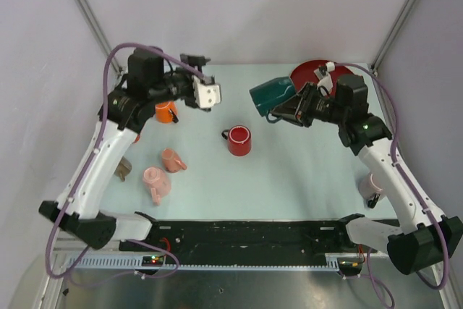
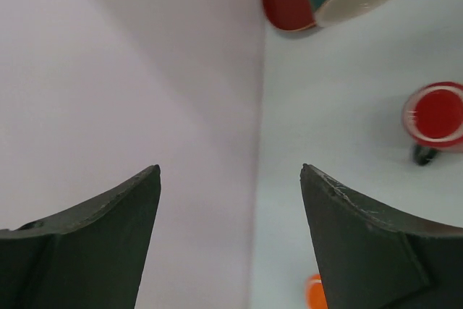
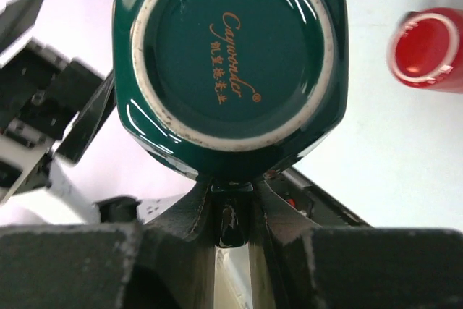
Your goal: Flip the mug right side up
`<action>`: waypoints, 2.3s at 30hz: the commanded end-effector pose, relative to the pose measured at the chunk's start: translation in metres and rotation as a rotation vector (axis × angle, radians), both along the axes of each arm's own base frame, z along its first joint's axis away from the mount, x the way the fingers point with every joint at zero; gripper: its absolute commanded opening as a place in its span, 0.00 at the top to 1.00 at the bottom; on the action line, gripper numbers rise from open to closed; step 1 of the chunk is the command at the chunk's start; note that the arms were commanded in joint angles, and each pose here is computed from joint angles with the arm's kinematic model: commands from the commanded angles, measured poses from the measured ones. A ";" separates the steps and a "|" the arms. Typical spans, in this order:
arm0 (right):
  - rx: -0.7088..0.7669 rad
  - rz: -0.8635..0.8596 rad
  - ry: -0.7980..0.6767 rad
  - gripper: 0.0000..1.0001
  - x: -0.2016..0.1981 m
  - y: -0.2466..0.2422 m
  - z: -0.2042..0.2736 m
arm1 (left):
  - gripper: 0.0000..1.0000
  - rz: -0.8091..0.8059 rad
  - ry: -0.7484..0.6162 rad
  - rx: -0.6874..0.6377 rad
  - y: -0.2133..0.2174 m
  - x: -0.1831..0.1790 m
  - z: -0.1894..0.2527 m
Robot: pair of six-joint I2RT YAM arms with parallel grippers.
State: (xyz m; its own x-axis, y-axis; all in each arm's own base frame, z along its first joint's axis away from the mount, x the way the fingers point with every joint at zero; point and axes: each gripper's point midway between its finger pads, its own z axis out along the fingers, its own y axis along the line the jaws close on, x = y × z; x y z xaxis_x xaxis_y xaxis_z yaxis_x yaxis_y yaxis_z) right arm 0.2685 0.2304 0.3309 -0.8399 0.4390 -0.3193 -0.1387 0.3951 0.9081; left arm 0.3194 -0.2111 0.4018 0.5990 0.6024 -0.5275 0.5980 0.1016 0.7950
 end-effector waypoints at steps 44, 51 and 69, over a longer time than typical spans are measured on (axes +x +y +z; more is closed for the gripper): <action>0.238 0.188 -0.202 1.00 0.095 -0.009 0.077 | 0.20 -0.232 0.142 -0.399 -0.132 0.095 0.028; 0.211 0.174 -0.194 1.00 0.080 0.005 0.080 | 0.31 -0.318 0.194 -0.375 -0.120 0.072 0.010; 0.216 0.186 -0.210 1.00 0.076 0.011 0.087 | 0.28 -0.226 -0.004 -0.276 -0.097 0.091 0.005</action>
State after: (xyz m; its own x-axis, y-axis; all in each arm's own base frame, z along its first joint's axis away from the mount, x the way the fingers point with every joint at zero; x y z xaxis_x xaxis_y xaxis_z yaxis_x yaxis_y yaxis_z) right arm 0.3667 0.2419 0.3454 -0.9030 0.3786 -0.2030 -0.1321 0.2048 0.9698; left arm 0.4050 -0.2992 0.3794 0.6507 0.2819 -0.7050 0.6955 0.1513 0.7025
